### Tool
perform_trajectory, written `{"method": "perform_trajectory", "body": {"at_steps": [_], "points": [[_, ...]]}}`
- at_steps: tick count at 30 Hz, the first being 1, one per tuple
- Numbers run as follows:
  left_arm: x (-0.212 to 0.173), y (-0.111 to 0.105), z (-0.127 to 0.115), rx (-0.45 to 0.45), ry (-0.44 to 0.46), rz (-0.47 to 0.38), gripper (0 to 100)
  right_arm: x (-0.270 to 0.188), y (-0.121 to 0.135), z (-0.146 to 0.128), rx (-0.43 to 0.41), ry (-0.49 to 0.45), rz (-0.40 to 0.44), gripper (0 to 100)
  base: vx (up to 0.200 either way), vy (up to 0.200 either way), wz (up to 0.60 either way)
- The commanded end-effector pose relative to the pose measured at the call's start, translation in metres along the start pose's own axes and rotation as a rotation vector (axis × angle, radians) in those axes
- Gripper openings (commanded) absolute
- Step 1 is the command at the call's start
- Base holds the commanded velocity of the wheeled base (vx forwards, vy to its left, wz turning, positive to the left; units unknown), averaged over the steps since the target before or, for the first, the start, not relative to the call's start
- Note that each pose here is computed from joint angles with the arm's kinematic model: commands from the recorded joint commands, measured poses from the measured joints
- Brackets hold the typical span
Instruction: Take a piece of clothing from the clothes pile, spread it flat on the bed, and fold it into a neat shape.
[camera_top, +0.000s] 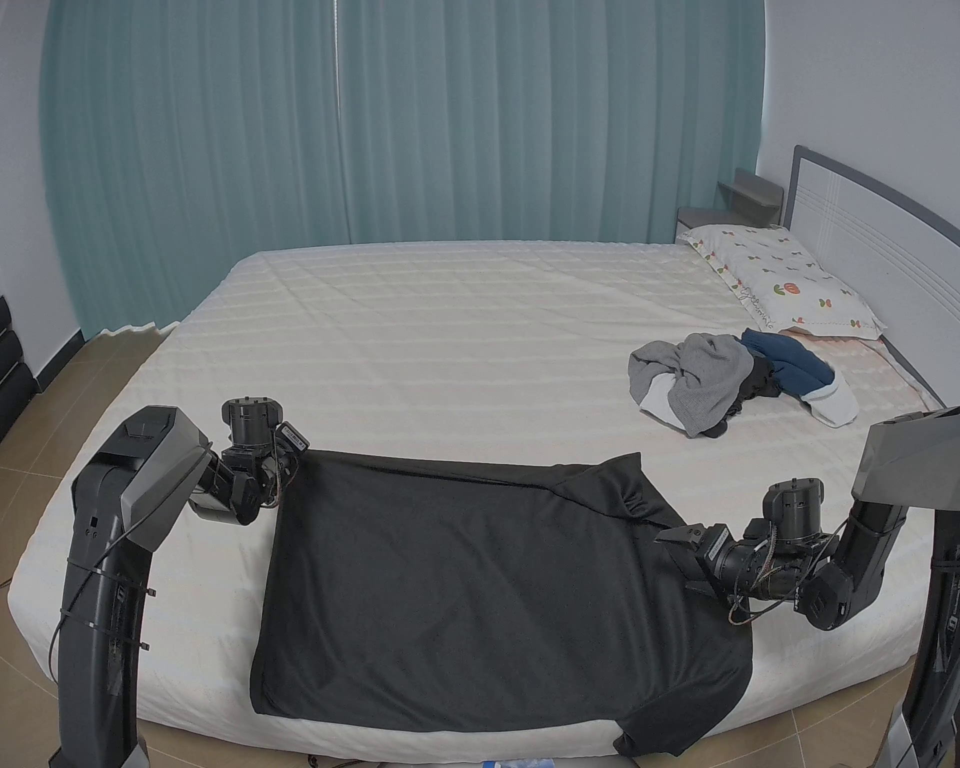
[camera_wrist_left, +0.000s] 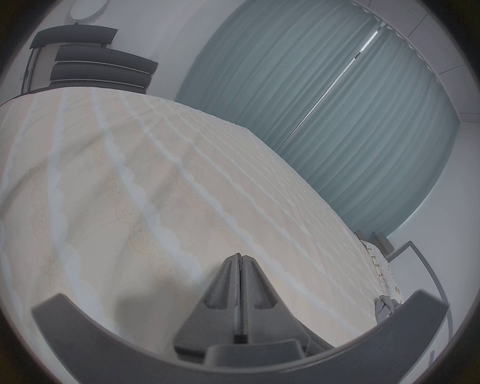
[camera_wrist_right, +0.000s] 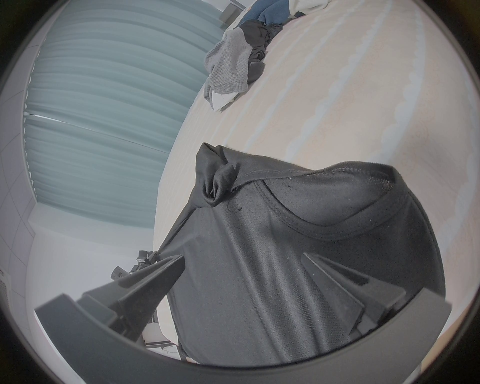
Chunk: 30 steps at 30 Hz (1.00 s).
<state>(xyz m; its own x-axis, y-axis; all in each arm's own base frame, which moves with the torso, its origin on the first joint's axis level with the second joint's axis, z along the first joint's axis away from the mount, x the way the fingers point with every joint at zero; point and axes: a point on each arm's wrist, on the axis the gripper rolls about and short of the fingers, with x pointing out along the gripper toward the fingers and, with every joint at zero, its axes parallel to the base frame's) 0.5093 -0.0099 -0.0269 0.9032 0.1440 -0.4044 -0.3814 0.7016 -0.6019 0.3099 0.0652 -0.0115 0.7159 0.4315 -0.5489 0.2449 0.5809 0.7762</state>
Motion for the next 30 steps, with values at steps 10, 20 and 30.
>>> {"method": "perform_trajectory", "body": {"at_steps": [10, 20, 30], "points": [[0.000, 0.001, 0.001, -0.003, -0.004, 0.003, 100, 0.001, 0.001, 0.001, 0.005, -0.004, 0.003, 100, 0.000, 0.000, 0.00], [-0.012, -0.005, 0.010, -0.122, -0.005, -0.008, 100, 0.001, 0.039, 0.003, -0.063, -0.051, 0.106, 100, 0.000, 0.000, 0.00], [-0.024, -0.001, 0.008, -0.143, 0.043, -0.004, 100, 0.044, 0.085, -0.004, -0.101, 0.013, -0.017, 100, 0.000, 0.000, 0.00]]}}
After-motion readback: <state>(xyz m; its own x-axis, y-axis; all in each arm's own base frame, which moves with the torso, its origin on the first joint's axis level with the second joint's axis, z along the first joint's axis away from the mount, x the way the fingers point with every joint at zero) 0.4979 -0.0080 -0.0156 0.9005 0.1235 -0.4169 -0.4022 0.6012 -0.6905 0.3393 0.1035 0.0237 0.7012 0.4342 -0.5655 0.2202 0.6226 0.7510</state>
